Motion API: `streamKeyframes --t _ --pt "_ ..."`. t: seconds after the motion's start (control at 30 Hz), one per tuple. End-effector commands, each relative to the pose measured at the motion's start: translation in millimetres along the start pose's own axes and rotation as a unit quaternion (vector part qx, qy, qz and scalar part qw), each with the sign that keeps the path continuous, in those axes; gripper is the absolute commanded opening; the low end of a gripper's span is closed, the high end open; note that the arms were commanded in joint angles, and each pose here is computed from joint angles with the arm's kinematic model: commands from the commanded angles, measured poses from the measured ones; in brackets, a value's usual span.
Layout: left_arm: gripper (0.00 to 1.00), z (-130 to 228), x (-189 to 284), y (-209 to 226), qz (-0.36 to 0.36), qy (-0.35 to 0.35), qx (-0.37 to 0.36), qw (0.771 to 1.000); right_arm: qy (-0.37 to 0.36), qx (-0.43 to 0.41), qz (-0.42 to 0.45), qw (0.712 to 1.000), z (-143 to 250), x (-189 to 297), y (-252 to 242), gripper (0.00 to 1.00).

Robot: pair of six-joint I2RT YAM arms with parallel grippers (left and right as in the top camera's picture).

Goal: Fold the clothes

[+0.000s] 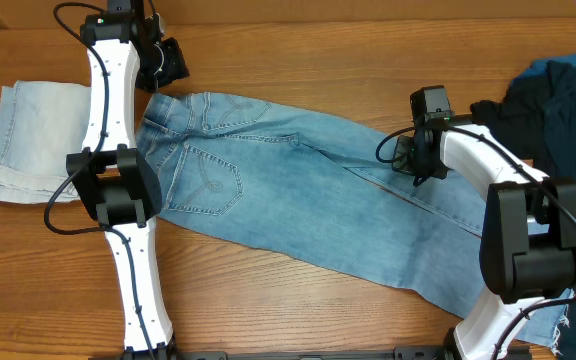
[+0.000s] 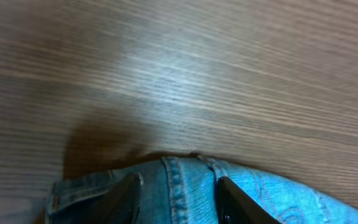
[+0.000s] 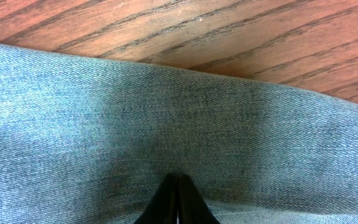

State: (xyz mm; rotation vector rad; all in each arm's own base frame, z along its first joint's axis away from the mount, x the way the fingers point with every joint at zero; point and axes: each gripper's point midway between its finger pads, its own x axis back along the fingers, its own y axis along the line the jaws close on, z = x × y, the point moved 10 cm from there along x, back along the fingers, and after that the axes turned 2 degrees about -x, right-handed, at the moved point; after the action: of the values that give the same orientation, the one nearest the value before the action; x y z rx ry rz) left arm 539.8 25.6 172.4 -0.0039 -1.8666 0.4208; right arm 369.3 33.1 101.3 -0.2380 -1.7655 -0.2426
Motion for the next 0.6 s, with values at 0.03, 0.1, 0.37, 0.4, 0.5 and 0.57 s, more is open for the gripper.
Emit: streamKeyframes --t 0.03,0.1,0.37,0.4,0.5,0.57 --pt "0.48 4 -4 5 -0.026 0.013 -0.008 1.0 0.014 -0.001 0.013 1.0 10 -6 -6 0.04" --pt "0.5 6 -4 5 -0.028 0.019 -0.013 0.999 0.013 -0.001 0.013 1.0 9 -6 -6 0.04" --pt "0.53 8 -4 8 -0.041 0.025 -0.018 0.999 0.021 0.0 0.016 1.0 12 -6 -7 0.04" --pt "0.52 7 -4 9 -0.05 0.022 -0.018 0.998 0.023 0.0 0.017 1.0 12 -6 -7 0.04" --pt "0.52 5 -3 14 -0.085 0.01 -0.006 0.996 0.031 0.0 0.02 0.999 15 -6 -8 0.04" --pt "0.52 4 -3 17 -0.107 0.004 0.008 0.994 0.032 0.001 0.021 0.999 15 -6 -8 0.04"
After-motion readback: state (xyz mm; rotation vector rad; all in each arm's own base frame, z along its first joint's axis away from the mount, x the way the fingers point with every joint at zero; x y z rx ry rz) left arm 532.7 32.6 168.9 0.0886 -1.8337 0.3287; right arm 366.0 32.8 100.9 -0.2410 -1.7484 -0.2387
